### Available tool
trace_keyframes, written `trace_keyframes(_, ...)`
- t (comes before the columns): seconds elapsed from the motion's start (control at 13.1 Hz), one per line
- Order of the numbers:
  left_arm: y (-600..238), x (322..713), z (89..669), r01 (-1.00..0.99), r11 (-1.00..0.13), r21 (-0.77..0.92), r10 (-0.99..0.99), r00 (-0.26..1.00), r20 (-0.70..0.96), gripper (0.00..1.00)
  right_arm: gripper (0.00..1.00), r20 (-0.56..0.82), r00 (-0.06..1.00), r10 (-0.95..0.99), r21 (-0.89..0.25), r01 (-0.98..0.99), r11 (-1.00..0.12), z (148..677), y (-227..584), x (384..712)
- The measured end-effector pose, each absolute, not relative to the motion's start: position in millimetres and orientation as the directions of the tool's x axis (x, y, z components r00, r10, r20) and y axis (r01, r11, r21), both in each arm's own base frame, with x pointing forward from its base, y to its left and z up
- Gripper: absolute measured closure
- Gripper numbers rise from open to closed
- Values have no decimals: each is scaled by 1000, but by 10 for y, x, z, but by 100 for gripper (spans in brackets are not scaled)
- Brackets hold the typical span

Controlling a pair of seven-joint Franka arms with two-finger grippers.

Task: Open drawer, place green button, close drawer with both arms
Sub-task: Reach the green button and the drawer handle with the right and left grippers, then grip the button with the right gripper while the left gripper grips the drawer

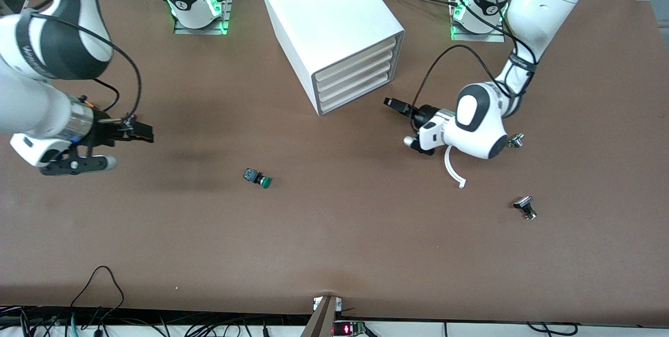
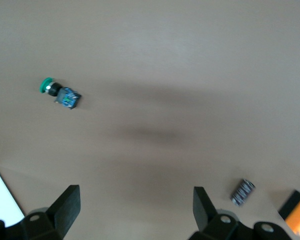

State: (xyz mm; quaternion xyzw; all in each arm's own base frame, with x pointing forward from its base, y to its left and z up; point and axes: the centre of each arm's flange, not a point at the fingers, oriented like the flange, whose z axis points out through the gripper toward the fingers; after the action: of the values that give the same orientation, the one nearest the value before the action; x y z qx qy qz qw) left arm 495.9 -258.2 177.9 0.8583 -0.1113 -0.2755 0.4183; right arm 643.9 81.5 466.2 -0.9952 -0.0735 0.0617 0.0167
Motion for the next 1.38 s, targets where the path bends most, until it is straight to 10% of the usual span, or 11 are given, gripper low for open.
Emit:
trace_keyframes(0.69, -3119, 4265, 1433, 40, -501, 865, -452, 840, -300, 6, 0, -70, 802, 594, -115, 585, -803, 3631, 1590, 6654)
trace_keyframes(1.15, -3212, 4144, 1403, 58, -497, 866, -445, 840, -312, 73, 0, 16, 573, 820, -148, 812, -565, 2758, 1970, 6731)
trace_keyframes(1.38, -3215, 4149, 1417, 55, -480, 875, -448, 843, -299, 79, 0, 36, 504, 863, -107, 861, -498, 2526, 2459, 6630)
